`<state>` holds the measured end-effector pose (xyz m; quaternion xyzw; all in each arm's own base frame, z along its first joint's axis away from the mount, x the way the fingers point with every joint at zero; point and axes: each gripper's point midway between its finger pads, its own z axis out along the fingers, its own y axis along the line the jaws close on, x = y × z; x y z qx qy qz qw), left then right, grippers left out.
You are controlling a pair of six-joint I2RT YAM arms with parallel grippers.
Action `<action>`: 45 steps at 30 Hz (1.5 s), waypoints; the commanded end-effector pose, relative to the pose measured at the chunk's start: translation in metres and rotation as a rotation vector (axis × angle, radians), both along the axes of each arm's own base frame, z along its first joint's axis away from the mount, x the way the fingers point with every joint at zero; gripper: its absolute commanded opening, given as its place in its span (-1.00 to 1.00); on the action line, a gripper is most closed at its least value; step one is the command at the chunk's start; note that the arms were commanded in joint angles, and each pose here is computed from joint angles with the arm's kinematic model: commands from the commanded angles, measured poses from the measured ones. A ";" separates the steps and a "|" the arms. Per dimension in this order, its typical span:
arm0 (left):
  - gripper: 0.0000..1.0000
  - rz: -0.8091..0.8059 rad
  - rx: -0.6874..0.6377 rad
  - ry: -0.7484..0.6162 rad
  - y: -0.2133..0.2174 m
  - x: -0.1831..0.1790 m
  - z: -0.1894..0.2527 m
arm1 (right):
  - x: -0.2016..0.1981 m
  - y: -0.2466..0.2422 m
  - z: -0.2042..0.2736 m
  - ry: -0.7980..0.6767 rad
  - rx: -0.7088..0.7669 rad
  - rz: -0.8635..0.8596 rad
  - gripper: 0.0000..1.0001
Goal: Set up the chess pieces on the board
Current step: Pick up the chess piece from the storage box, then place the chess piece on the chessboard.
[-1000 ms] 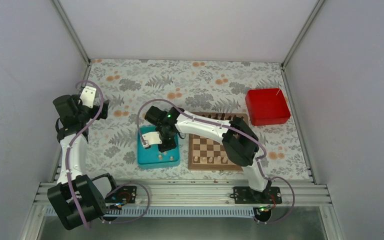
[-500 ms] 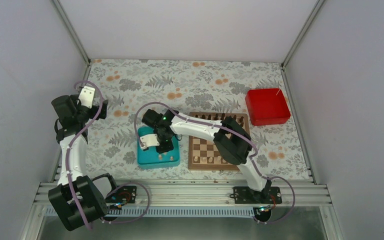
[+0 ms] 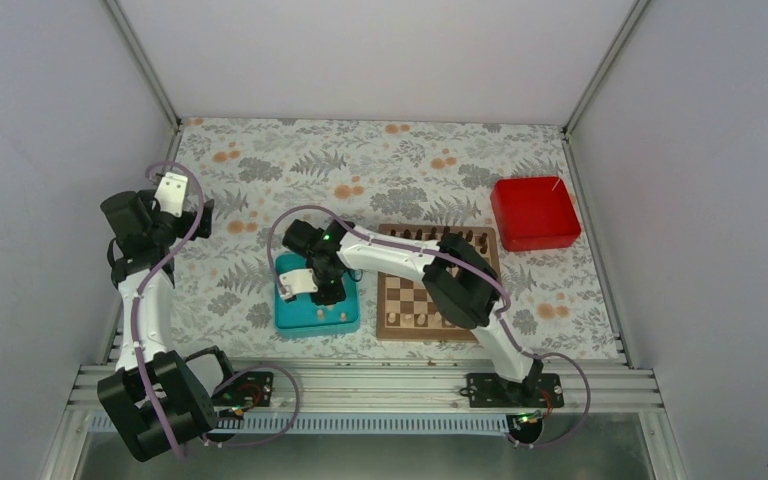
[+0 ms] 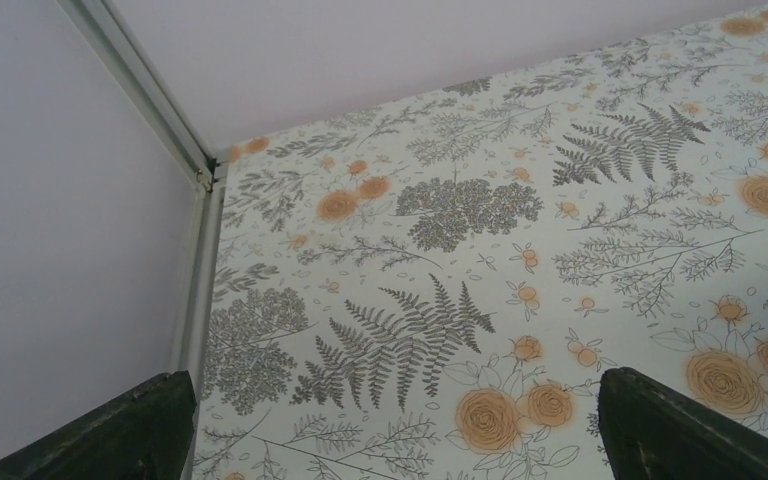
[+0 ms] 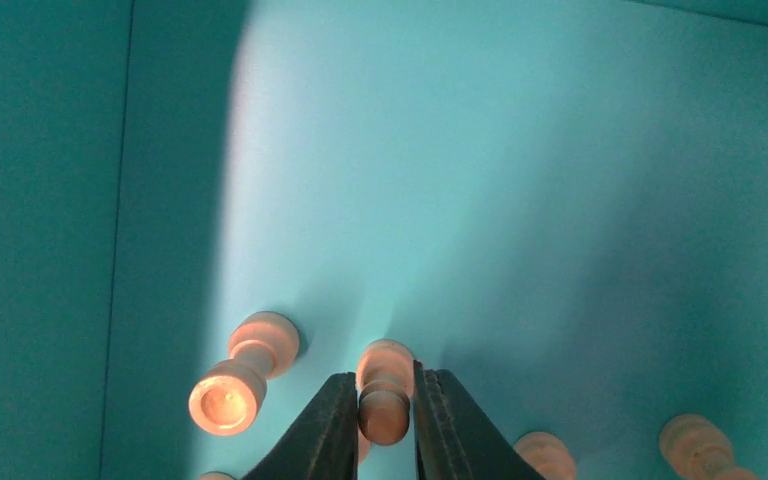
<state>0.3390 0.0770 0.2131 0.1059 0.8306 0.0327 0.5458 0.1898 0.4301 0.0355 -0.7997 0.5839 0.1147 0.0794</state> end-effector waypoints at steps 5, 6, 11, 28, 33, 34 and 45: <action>1.00 -0.015 0.008 -0.036 -0.001 -0.001 0.010 | -0.004 0.011 0.005 0.012 0.018 -0.005 -0.82; 1.00 -0.015 0.009 -0.036 -0.001 -0.001 0.010 | -0.004 0.011 0.008 0.009 0.022 -0.008 -0.83; 1.00 -0.015 0.005 -0.034 -0.001 -0.001 0.010 | 0.001 0.003 0.043 -0.040 0.063 -0.028 -0.87; 1.00 0.015 0.015 -0.032 0.006 -0.001 0.011 | 0.051 -0.217 0.131 -0.156 0.181 -0.516 -0.89; 1.00 0.019 0.011 -0.028 0.007 0.000 0.011 | 0.031 -0.302 0.114 -0.194 0.146 -0.679 -0.88; 1.00 0.020 0.011 -0.029 0.008 0.000 0.012 | 0.024 -0.315 0.107 -0.197 0.130 -0.698 -0.88; 1.00 0.037 0.015 -0.026 0.010 0.000 0.013 | -0.020 -0.376 0.042 -0.199 0.018 -0.779 -0.89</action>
